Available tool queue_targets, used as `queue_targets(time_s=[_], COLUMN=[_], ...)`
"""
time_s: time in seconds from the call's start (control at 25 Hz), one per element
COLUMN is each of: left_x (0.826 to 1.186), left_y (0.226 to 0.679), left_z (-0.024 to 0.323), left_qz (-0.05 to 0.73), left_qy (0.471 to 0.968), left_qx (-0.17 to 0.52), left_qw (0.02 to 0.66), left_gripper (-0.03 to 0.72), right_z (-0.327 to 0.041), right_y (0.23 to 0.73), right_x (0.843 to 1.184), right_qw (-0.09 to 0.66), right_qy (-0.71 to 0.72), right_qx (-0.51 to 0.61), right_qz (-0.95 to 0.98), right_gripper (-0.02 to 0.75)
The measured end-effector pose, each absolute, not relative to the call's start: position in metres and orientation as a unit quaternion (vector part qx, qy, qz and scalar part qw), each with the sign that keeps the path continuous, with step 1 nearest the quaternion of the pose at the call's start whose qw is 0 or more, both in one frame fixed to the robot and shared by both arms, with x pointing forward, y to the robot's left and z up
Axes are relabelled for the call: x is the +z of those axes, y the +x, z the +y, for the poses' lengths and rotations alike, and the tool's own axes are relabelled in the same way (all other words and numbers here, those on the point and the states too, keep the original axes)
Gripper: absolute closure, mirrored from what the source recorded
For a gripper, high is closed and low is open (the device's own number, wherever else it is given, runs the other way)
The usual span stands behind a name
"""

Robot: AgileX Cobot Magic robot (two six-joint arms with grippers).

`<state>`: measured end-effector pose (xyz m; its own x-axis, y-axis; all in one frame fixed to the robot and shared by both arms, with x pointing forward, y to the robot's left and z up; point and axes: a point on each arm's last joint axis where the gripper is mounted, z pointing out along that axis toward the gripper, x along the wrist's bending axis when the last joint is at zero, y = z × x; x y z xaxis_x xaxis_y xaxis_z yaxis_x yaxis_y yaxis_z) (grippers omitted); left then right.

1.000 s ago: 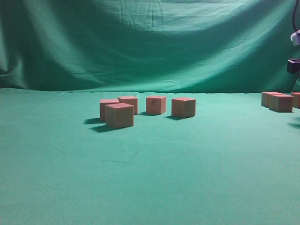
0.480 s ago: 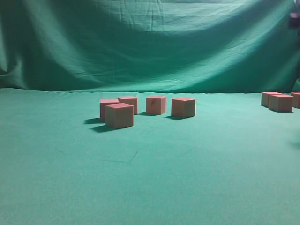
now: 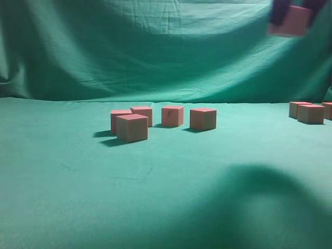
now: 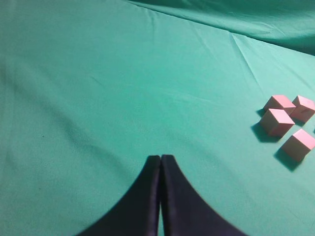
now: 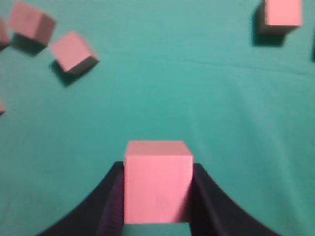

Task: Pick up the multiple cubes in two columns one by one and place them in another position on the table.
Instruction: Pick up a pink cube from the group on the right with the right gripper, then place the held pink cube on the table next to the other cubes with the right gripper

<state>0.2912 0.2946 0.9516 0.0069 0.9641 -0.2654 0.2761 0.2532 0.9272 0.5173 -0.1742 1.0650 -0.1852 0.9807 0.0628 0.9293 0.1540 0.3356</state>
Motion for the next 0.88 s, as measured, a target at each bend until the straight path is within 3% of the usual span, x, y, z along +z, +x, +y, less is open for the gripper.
queue_targets(time_s=[0.4,0.88], left_x=[0.952,0.952], left_y=[0.291,0.291], left_z=[0.295,0.295], left_qz=[0.615,0.615], left_qy=[0.505,0.505], left_qx=[0.345,0.345], left_qw=[0.499,0.499], left_gripper=[0.688,0.688], right_z=[-0.078,-0.039], right_y=[0.493,0.527], right_x=[1.034,0.99], right_qw=[0.065,0.036], right_qy=[0.473,0.322], right_qx=[0.162,0.053], right_qz=[0.864,0.945], right_gripper=[0.476,0.476])
